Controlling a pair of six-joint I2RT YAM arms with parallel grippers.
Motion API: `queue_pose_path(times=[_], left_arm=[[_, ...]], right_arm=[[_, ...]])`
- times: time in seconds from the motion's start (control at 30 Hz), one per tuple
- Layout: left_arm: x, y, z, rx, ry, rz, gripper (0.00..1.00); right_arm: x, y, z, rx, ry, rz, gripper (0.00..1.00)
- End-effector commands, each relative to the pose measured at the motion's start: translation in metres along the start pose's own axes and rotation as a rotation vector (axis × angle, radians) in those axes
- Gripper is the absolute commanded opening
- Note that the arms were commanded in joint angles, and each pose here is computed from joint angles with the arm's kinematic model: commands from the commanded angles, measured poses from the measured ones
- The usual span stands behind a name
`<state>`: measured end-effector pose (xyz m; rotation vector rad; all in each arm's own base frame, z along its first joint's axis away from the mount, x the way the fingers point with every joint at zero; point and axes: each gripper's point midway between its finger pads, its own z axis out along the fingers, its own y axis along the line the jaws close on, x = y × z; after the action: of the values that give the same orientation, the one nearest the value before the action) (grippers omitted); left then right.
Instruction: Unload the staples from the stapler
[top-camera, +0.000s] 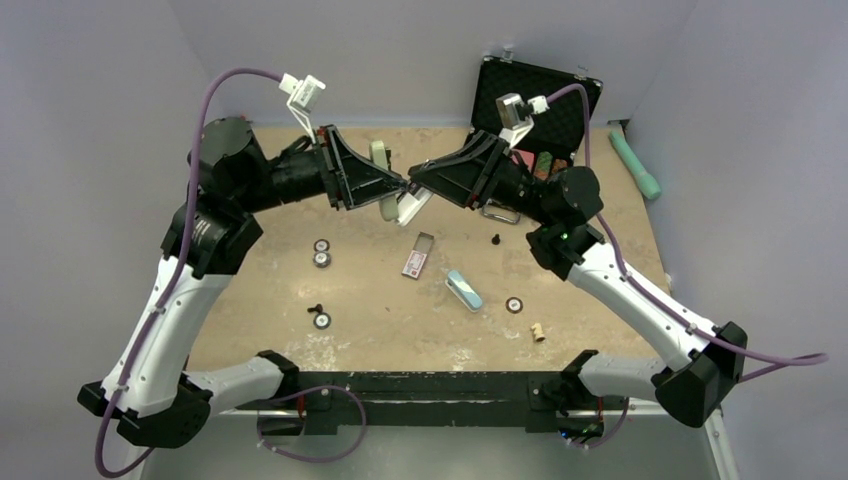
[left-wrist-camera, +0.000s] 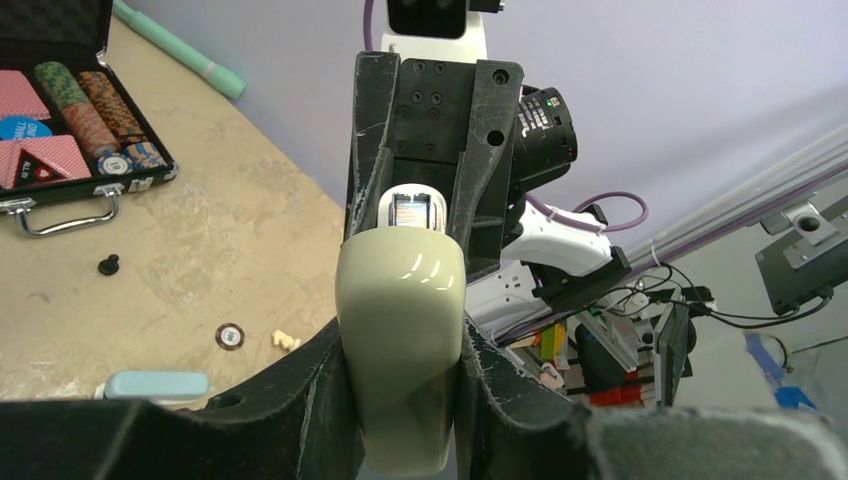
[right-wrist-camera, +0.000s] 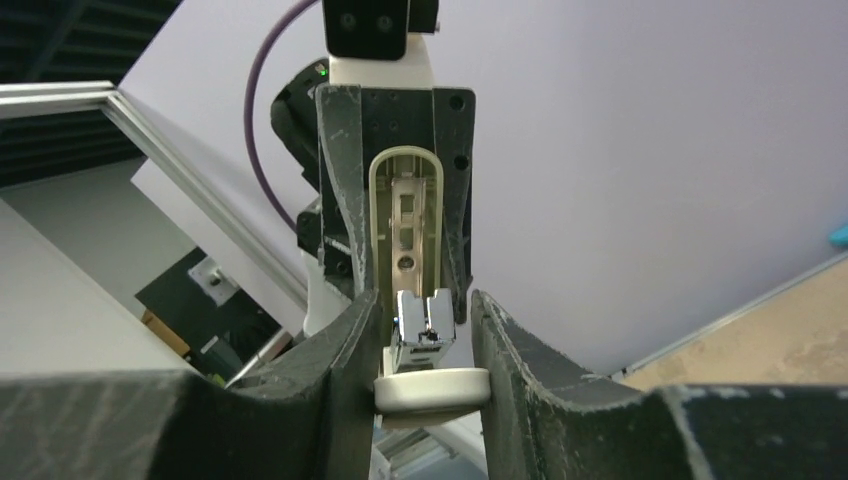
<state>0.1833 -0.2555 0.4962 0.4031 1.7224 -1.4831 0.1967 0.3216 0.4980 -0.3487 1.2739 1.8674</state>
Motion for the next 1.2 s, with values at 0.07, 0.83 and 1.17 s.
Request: queue_pose_path(times=[0.07, 0.83, 1.17], left_arm=[[-0.009, -0.018, -0.010, 0.045, -0.059, 0.041, 0.01], [-0.002, 0.042, -0.082, -0.479, -0.001, 0.353, 1.00], [0.027, 0.081, -0.057, -0.514, 0.152, 0.209, 0.84]], right_arm=[[-0.012, 0.024, 0.004, -0.067, -0.023, -0.066, 0.00], [0.037, -0.035, -0.025, 0.226, 0.184, -0.016, 0.00], [0.076, -0.091, -0.035, 0.401, 0.320, 0.139, 0.00]])
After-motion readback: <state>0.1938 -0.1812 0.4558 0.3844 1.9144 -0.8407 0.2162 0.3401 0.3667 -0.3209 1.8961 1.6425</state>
